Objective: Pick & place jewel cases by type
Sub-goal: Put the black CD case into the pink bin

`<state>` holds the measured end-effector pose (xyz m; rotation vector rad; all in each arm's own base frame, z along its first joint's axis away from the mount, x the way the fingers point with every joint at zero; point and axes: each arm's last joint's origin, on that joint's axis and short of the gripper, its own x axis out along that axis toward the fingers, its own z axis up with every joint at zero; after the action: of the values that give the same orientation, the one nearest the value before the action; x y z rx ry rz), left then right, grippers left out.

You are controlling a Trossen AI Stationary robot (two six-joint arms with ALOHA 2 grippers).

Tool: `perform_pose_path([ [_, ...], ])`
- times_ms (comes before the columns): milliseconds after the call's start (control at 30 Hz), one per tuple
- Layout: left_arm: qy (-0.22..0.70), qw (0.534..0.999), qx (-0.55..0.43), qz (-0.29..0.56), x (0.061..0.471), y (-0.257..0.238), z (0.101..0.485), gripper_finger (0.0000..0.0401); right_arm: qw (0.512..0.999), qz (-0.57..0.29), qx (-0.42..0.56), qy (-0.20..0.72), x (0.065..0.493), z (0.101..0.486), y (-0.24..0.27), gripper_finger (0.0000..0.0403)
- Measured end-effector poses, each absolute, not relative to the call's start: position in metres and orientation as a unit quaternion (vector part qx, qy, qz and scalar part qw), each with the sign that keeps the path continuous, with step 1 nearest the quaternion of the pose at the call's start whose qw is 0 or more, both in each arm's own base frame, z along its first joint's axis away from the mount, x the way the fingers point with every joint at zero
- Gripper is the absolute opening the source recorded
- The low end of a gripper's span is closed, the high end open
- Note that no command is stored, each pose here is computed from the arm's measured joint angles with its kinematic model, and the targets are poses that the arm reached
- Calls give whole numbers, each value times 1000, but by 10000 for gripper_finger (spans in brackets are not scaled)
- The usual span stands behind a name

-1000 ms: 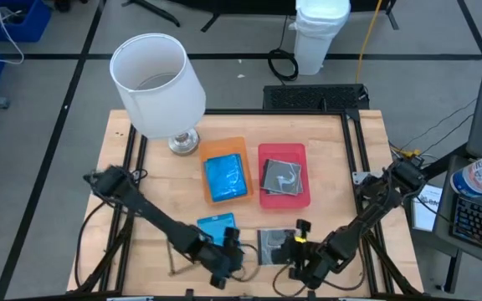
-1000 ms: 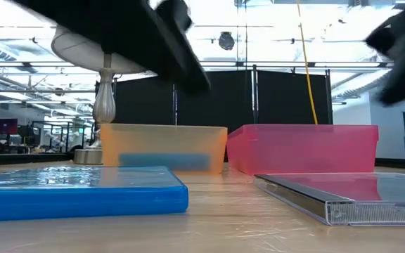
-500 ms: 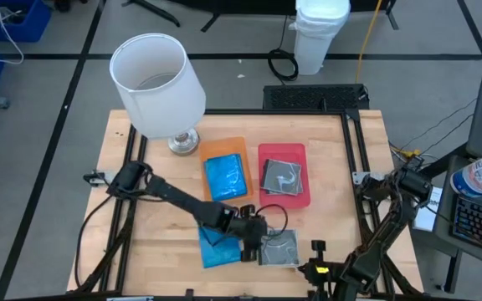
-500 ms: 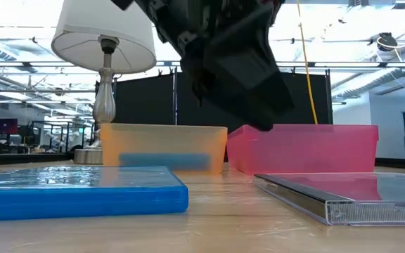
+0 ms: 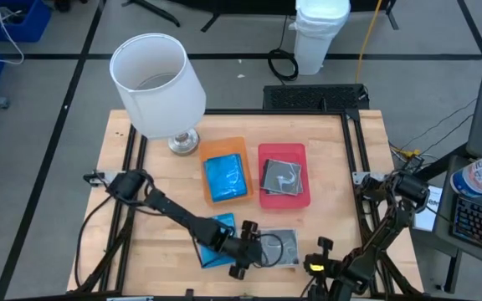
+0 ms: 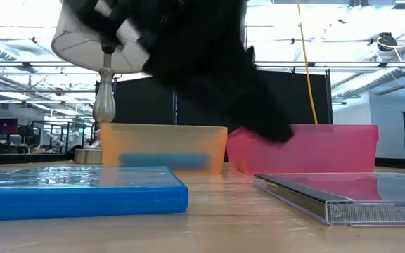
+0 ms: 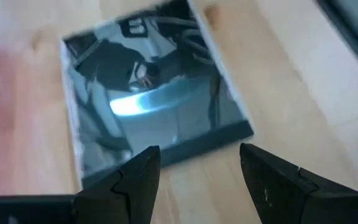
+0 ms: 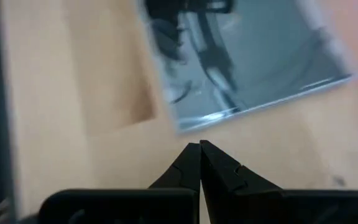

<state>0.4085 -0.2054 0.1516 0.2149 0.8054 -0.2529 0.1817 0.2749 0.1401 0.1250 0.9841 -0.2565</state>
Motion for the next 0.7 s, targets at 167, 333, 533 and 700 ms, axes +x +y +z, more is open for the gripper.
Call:
perform_pose_path([
  [167,397,908,121,-65,404,-206,150,225,887,-153,56,432,182,143,271,0],
  [333,423,898,85,-87,406,-198,148,225,887,-176,52,424,194,144,261,0],
  [533,418,896,96,-117,403,-207,147,225,876,-202,17,438,217,143,239,0],
  [700,394,904,105,-128,399,-221,150,225,865,-219,-4,451,229,143,224,0],
])
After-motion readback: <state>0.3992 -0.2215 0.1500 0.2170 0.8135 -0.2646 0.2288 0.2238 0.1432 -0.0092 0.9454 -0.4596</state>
